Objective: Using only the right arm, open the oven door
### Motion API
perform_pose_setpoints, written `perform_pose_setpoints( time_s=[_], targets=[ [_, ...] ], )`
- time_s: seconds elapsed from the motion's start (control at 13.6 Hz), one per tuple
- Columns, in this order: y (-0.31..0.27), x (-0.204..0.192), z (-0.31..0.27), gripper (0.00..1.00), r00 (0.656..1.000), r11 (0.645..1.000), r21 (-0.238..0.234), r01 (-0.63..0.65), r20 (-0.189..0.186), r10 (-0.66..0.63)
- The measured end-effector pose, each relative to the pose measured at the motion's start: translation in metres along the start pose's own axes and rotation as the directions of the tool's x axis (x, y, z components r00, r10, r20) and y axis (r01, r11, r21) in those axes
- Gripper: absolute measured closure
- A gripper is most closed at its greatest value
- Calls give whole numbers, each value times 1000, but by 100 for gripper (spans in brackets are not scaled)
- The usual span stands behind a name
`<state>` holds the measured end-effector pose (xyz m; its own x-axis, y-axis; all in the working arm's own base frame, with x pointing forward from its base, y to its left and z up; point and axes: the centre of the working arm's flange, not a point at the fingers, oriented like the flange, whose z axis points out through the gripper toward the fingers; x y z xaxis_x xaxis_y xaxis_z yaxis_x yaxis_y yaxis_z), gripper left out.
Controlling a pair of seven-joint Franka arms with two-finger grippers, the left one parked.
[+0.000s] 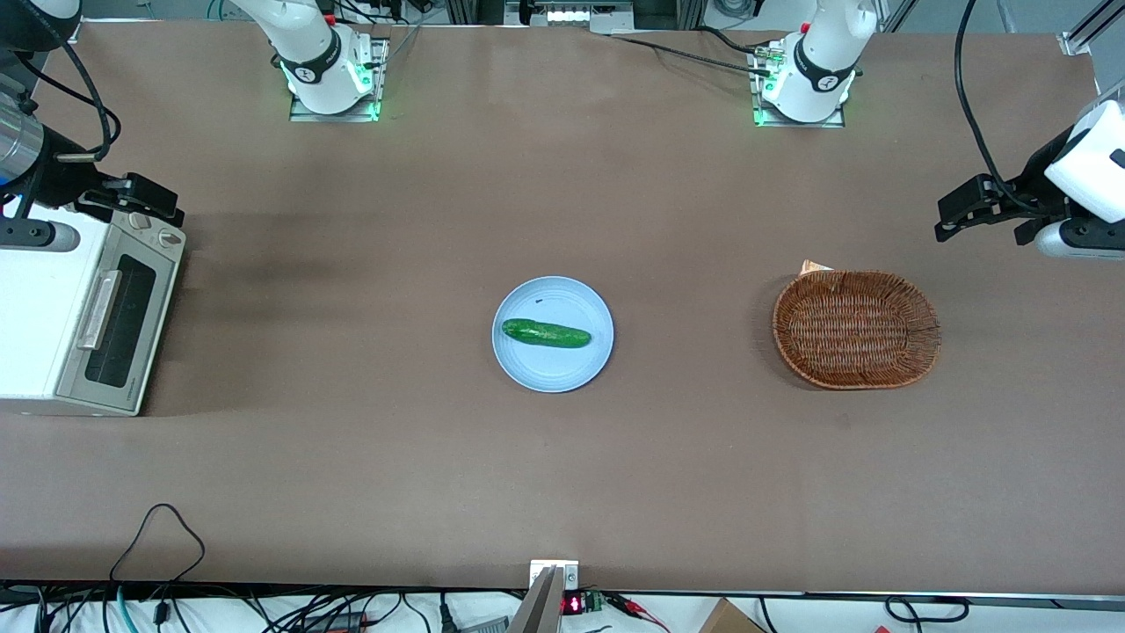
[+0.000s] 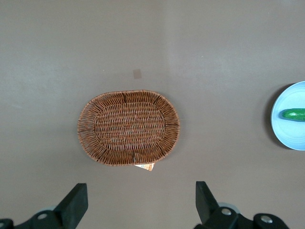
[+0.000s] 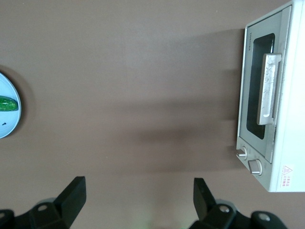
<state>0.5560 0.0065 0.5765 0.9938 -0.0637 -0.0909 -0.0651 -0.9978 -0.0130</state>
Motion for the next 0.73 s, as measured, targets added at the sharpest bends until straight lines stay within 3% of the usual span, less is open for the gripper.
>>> perform_pose_setpoints(
  time_s=[0.73],
  targets=[
    [-3, -1, 0, 0, 1000, 1000, -1, 11, 4, -11]
  ],
)
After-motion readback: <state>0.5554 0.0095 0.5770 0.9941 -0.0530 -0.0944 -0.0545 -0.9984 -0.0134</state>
